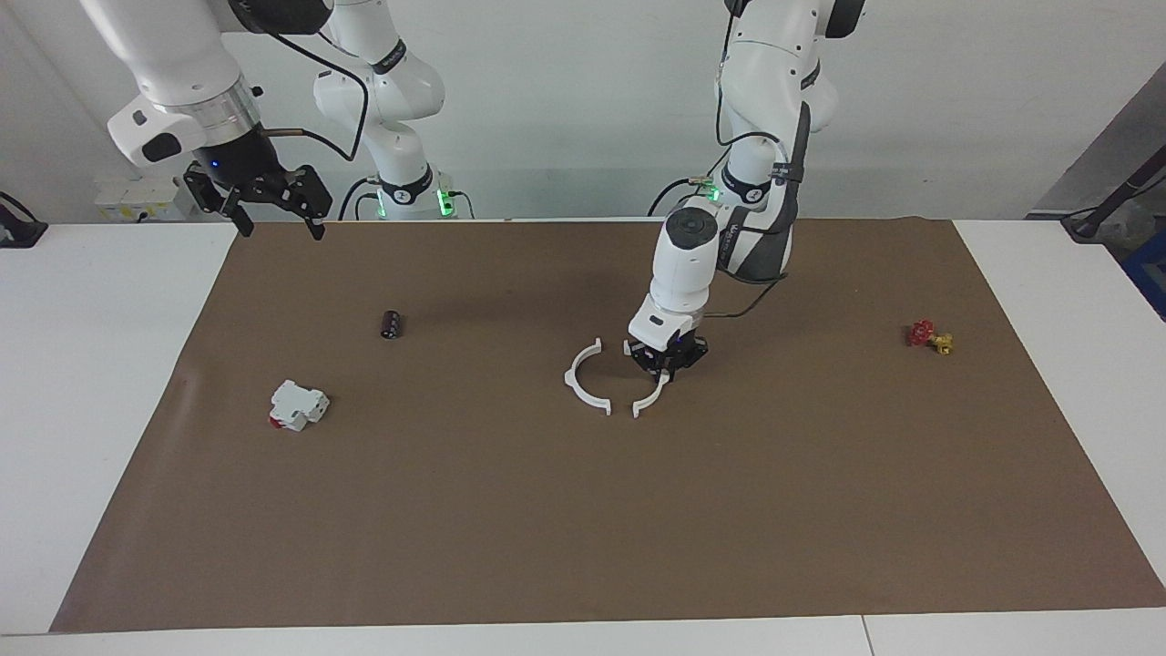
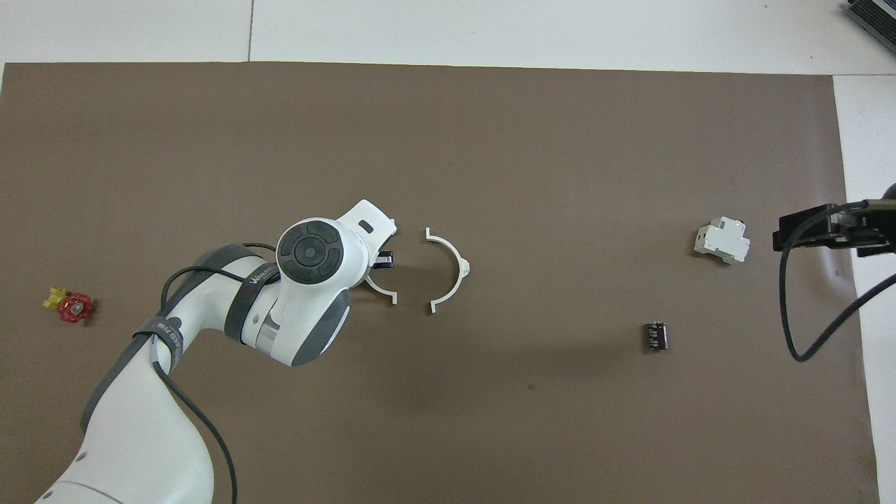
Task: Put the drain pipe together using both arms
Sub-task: 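Carry the held clamp half toward the placed half with the left gripper, then press the held half against the placed half to close the ring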
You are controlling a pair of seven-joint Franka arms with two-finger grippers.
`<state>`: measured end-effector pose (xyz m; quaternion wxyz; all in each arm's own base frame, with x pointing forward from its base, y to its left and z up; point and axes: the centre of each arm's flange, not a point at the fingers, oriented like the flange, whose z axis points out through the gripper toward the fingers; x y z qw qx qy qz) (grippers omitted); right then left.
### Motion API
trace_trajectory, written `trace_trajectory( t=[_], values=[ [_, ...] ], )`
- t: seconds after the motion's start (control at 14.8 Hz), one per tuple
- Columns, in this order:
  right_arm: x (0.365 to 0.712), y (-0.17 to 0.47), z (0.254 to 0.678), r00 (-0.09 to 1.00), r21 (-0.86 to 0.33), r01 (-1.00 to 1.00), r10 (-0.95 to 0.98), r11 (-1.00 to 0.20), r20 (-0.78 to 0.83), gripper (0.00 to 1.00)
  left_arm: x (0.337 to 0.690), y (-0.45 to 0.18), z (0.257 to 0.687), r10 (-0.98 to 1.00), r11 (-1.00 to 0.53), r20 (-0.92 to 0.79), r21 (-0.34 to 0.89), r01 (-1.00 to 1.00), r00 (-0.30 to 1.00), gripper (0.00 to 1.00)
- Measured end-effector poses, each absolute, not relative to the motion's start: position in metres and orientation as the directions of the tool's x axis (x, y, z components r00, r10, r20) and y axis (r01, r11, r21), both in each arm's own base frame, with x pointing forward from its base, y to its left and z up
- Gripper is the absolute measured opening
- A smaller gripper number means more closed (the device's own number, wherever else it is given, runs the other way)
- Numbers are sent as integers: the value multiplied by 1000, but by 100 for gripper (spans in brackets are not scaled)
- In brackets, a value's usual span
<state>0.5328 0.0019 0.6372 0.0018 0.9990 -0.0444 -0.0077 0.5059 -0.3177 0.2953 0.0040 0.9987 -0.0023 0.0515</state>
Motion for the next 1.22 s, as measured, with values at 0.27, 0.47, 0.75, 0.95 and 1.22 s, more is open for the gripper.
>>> trace_trajectory(
  t=[0.27, 0.47, 0.75, 0.95, 1.22],
  values=[
    [533, 3, 637, 996, 4, -87, -87, -996, -14, 100, 497, -331, 295, 21, -1000, 103, 13, 20, 994, 21],
    [534, 5, 639, 997, 8, -83, -83, -997, -1, 100, 492, -338, 295, 29, -999, 103, 16, 27, 994, 21],
    [534, 4, 639, 997, 11, -83, -83, -997, 2, 100, 488, -344, 295, 19, -1000, 105, 19, 17, 994, 21],
    [534, 4, 639, 997, 12, -83, -83, -997, 2, 100, 491, -346, 296, 21, -999, 117, 28, 17, 993, 21],
    [534, 4, 639, 997, 12, -83, -83, -997, 2, 100, 495, -348, 296, 22, -999, 122, 31, 18, 992, 21]
  ],
)
